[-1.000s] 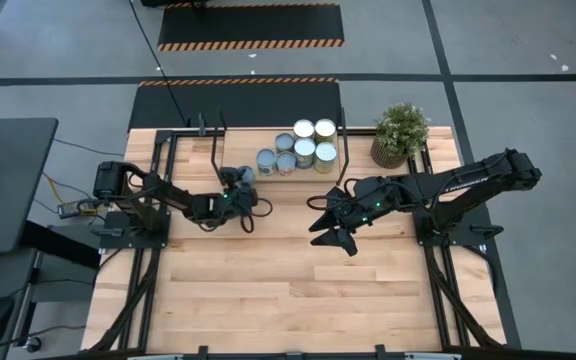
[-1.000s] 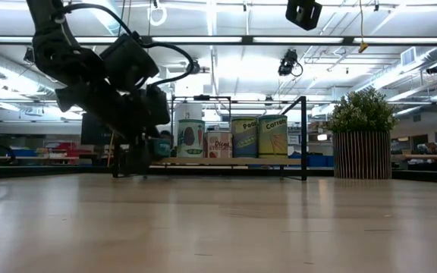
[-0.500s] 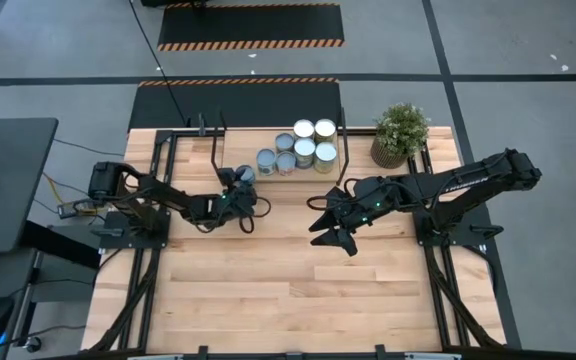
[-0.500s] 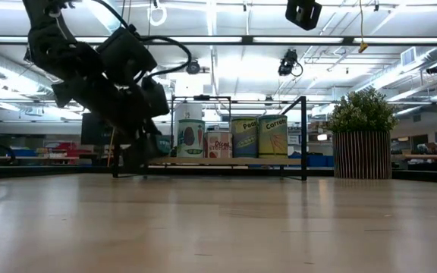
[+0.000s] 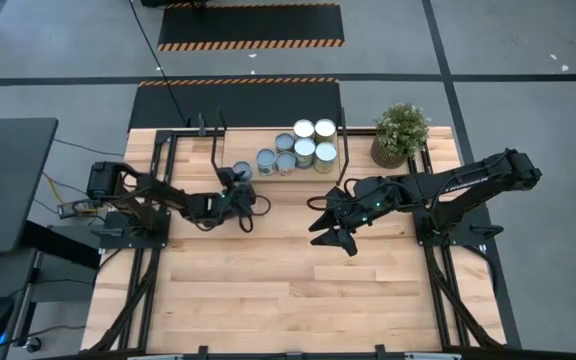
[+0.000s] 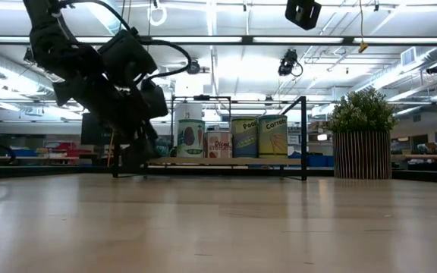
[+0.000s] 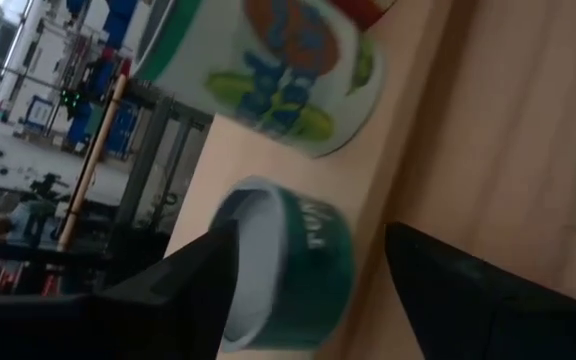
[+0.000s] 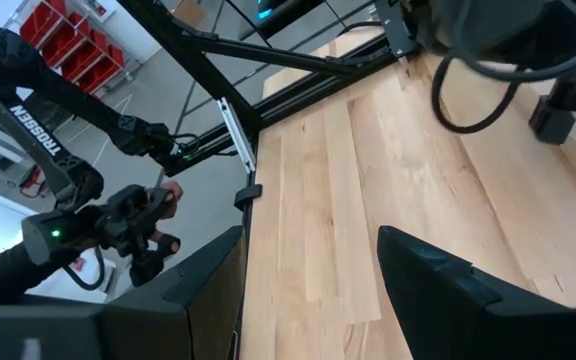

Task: Pick and place cans onto a shelf
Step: Put the green tuna can on the shelf

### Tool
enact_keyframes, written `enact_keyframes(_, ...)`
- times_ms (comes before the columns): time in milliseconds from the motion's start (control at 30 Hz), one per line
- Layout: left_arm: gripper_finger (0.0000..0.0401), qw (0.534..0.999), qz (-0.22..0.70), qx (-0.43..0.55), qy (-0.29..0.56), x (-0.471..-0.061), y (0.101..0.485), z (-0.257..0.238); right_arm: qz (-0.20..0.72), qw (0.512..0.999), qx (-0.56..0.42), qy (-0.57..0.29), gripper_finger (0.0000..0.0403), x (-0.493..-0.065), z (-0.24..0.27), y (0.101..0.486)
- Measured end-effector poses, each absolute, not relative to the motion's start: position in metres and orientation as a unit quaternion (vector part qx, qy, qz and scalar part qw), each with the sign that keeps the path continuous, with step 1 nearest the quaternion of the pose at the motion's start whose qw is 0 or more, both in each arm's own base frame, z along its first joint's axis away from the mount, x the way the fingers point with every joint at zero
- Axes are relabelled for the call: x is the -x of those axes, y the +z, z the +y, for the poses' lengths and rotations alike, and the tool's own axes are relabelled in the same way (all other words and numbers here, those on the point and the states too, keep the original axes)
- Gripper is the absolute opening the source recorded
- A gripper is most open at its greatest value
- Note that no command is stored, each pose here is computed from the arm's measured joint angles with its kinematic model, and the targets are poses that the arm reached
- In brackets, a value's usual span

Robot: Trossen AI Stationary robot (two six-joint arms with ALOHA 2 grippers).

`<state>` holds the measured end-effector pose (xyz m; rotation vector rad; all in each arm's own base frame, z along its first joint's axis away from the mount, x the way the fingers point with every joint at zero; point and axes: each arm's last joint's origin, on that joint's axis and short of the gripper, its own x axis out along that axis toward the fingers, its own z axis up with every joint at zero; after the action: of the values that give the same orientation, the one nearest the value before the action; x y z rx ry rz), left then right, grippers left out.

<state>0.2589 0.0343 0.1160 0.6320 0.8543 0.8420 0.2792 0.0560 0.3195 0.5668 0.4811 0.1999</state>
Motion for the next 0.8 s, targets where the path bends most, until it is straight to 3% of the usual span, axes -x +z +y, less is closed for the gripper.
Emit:
enact_keyframes(367,0.0230,0.807,0.361,-0.255,0.392,-0.266,0.137,0.026,0.235,0.927,-0.275,0.098,0.0234,-0.279,0.056,0.319)
enact_keyframes(800,0.0194,0.757,0.503,-0.236,0.345,-0.284,0.170,0.051,0.237,0.927,-0.271,0.104,0.0234,-0.279,0.056,0.319)
